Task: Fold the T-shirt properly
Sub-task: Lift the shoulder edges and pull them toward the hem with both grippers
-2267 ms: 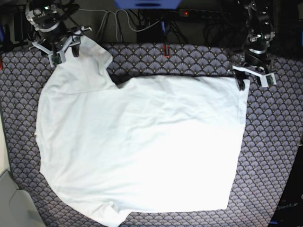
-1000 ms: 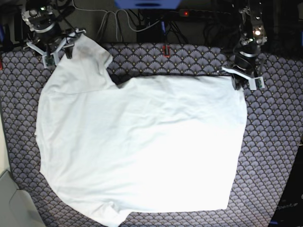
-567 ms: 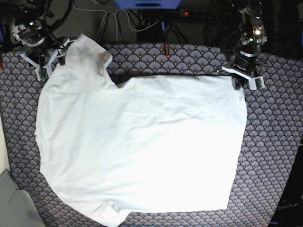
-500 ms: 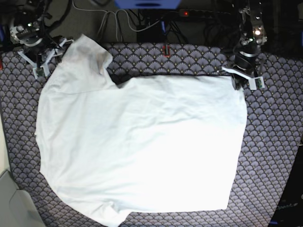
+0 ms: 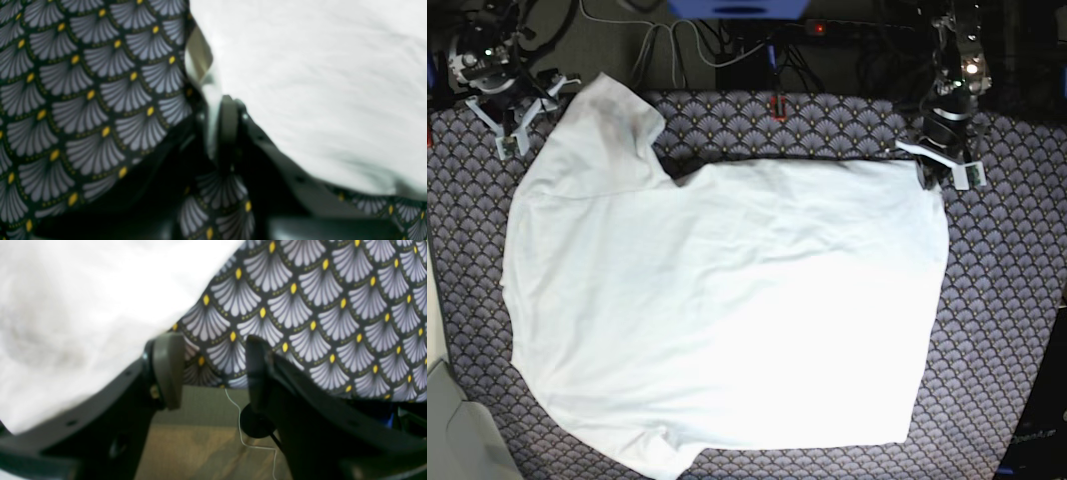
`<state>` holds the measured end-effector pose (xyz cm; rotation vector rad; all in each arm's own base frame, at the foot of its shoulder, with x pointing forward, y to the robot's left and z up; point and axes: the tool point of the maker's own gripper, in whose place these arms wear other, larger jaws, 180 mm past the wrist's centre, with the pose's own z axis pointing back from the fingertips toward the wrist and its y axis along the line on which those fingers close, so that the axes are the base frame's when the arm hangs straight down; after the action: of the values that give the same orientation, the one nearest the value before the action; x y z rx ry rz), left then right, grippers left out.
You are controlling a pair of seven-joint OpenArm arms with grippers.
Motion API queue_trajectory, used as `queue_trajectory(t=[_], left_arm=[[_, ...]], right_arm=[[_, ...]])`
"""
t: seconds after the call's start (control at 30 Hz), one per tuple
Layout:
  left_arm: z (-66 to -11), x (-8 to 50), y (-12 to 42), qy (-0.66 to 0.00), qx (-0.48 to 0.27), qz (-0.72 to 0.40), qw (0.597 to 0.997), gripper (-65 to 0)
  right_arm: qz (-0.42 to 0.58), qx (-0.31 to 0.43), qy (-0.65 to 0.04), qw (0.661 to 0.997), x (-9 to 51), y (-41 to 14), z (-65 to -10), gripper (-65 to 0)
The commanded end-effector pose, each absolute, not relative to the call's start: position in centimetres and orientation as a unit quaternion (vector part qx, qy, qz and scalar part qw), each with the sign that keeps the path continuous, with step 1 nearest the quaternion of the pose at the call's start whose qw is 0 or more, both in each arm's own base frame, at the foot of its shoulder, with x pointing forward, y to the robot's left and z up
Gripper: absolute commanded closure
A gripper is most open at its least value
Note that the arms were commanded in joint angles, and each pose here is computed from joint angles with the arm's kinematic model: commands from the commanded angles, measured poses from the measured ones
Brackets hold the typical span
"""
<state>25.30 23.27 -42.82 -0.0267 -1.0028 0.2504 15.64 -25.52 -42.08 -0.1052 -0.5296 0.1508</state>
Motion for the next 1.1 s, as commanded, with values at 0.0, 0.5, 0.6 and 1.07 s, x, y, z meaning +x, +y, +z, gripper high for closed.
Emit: queue_trajectory(t=[0.0,0.5,0.6,1.07], left_arm=[[-41.9,25.7,23.7,-0.494,-0.008,0.117,0.862,-0.3],[-42.0,25.7,23.6,-0.492,-0.007,0.115,0.863,-0.3],[-42.1,25.6,23.6,-0.491,-0.007,0.115,0.863,-0.3],[-42.1,25.6,23.8,-0.491,-0.004,0.114,0.864,-0.3]], right_arm=[[0.078,-0.054,-0.277,0.956,16.1,-25.6,-41.3,-30.6],[0.077,-0.048,-0.315,0.945,17.9,-23.6,-39.5,-30.6],[0.075,-0.043,-0.313,0.946,18.0,-23.5,-39.8,-30.6],[0.067,-0.012,-0.284,0.956,17.0,-22.4,-42.6,-30.6]])
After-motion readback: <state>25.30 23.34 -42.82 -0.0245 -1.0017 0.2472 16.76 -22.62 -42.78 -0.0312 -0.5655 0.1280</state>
